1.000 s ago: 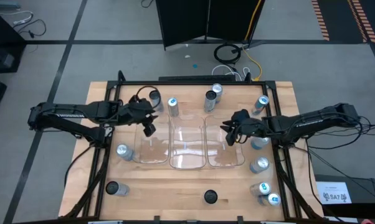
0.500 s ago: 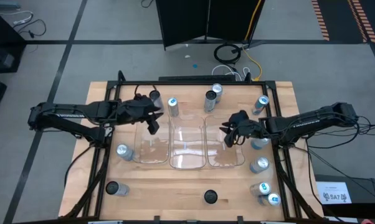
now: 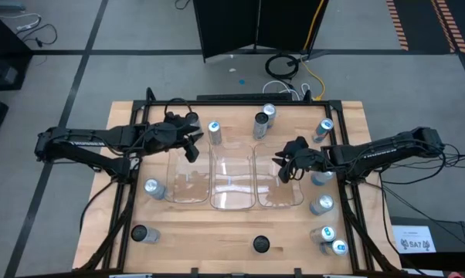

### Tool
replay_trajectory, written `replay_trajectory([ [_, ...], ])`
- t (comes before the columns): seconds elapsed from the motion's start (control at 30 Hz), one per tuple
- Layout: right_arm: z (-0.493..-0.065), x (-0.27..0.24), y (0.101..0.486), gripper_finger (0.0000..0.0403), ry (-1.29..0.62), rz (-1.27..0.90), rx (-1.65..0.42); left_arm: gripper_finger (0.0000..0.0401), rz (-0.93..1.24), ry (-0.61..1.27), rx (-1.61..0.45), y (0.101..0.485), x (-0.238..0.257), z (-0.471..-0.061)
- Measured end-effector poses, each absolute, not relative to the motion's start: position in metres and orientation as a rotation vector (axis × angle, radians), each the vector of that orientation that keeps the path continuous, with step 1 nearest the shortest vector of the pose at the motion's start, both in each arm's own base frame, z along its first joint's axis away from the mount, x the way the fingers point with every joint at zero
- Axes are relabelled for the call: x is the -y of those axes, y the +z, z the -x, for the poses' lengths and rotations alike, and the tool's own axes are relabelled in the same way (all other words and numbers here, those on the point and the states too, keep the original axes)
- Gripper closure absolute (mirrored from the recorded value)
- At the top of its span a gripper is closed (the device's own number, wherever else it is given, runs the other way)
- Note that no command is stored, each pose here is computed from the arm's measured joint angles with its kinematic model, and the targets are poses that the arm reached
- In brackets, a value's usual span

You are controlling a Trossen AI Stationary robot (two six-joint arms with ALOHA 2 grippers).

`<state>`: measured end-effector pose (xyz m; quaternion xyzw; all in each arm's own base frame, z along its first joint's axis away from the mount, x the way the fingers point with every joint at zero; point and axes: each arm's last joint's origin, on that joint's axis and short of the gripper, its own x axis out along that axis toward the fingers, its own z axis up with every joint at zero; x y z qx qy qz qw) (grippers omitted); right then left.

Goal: Sort soda cans
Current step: Put the top left white soda can into the left transparent bin

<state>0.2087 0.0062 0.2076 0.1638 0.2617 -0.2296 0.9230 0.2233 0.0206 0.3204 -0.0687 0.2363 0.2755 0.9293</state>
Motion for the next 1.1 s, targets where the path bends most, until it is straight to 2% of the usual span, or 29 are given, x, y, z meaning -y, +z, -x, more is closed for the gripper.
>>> replay_trajectory([
  [0.13, -0.2087, -0.0062, 0.2076, 0.0296, -0.478, -0.358, -0.532, 0.0268, 0.142, 0.564, -0.484, 0.3204, -0.0206, -0.2233],
  [0.27, -0.2087, -0.0062, 0.2076, 0.0296, -0.478, -0.358, -0.532, 0.0233, 0.148, 0.563, -0.483, 0.3204, -0.0206, -0.2233],
  [0.63, -0.2087, -0.0062, 0.2076, 0.0296, -0.494, -0.415, -0.519, 0.0032, 0.145, 0.565, -0.482, 0.3205, -0.0206, -0.2232],
  [0.7, -0.2087, -0.0061, 0.2076, 0.0296, -0.498, -0.426, -0.516, 0.0009, 0.143, 0.566, -0.483, 0.3205, -0.0206, -0.2232],
  [1.1, -0.2087, -0.0062, 0.2076, 0.0296, -0.495, -0.418, -0.518, 0.0024, 0.154, 0.565, -0.47, 0.3214, -0.0204, -0.2238],
])
